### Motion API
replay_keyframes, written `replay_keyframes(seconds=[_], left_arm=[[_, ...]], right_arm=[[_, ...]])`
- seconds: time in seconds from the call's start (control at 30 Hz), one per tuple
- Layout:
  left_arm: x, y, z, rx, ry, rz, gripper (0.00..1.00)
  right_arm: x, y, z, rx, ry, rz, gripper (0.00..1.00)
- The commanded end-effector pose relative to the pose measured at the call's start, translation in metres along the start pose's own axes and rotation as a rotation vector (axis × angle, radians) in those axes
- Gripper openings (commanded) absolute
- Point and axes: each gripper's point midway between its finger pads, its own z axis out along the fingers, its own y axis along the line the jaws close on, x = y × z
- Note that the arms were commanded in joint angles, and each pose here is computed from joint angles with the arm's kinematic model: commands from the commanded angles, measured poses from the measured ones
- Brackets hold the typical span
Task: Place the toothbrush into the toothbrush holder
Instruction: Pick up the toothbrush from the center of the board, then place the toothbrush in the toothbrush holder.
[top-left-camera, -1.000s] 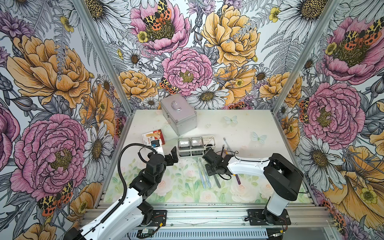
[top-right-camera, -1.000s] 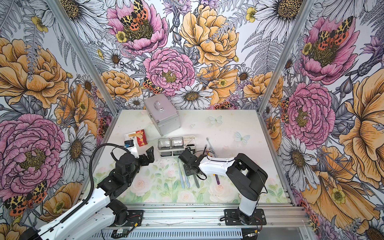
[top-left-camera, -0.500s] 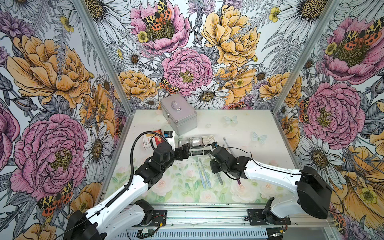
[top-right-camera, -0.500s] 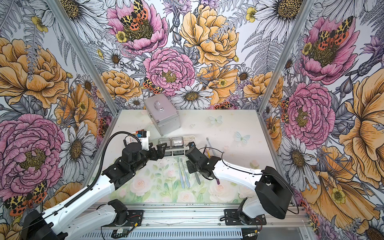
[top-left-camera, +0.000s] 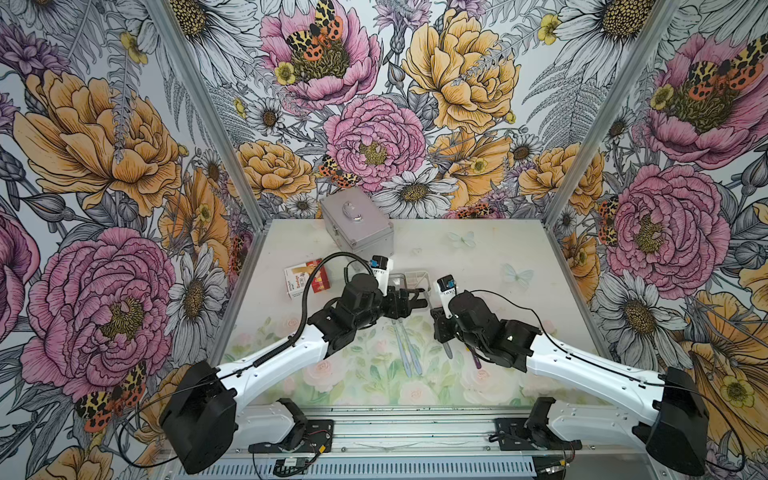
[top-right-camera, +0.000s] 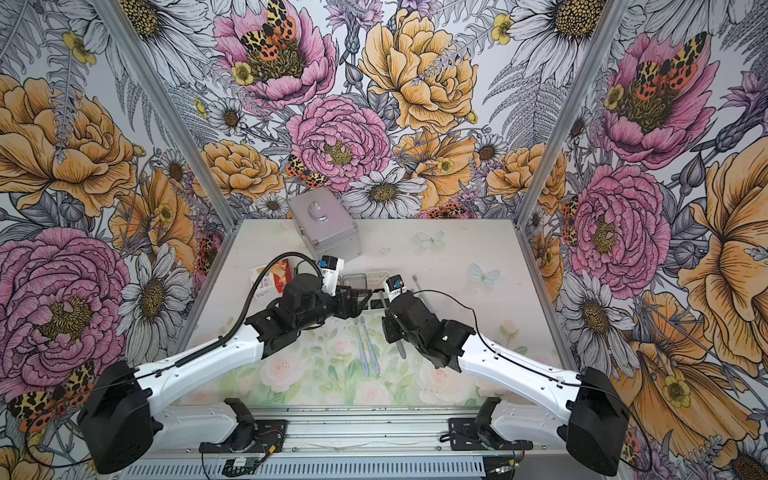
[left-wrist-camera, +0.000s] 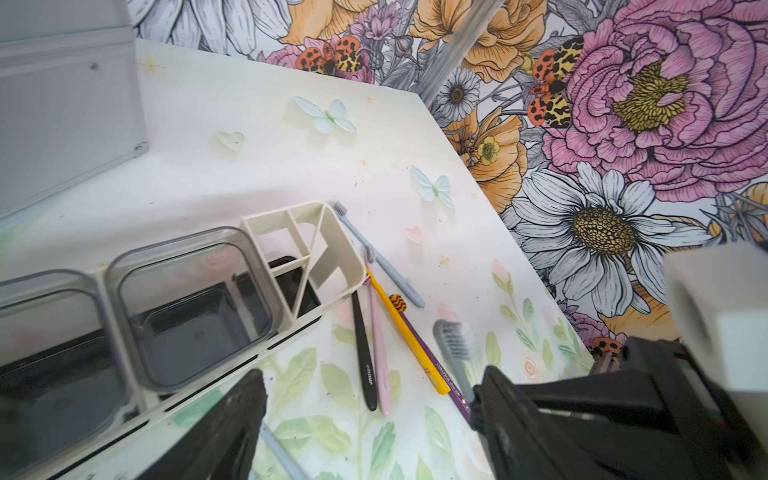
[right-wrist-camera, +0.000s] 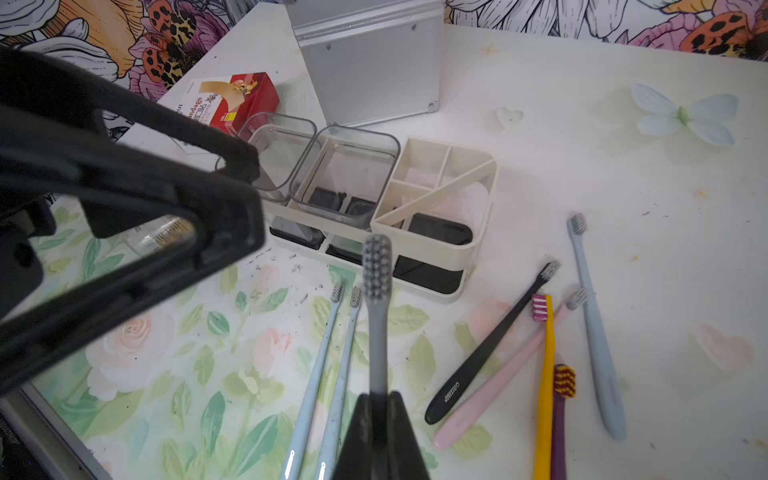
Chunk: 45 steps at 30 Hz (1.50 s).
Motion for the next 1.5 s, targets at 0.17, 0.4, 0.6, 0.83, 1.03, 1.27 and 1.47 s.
replay_keyframes(seconds=[0.17, 0.4, 0.6, 0.83, 1.03, 1.27, 1.47], left_arm=[[-0.012, -0.053, 0.016, 0.168, -0.006, 0.012, 0.82], [-0.006, -0.064, 0.025, 0.206, 0.009, -0.019, 0.75], [-0.007, -0.074, 0.031, 0.238, 0.012, -0.031, 0.74], [-0.007, -0.09, 0.041, 0.307, 0.017, -0.072, 0.61], [0.001, -0.1, 0.047, 0.36, 0.042, -0.091, 0.52], [0.002, -0.106, 0.05, 0.384, 0.043, -0.083, 0.34], [0.005, -0.112, 0.052, 0.418, 0.054, -0.075, 0.03]], right_arm=[[-0.007, -0.006, -0.011, 0.024, -0.061, 0.002, 0.0], [-0.015, -0.016, -0.027, 0.048, -0.125, 0.016, 0.0], [-0.015, -0.018, -0.034, 0.047, -0.146, 0.01, 0.0], [-0.015, -0.024, -0.037, 0.067, -0.164, 0.016, 0.0], [-0.014, -0.027, -0.037, 0.083, -0.167, 0.024, 0.0], [-0.014, -0.03, -0.037, 0.094, -0.177, 0.026, 0.0], [-0.015, -0.033, -0.038, 0.111, -0.185, 0.031, 0.0]])
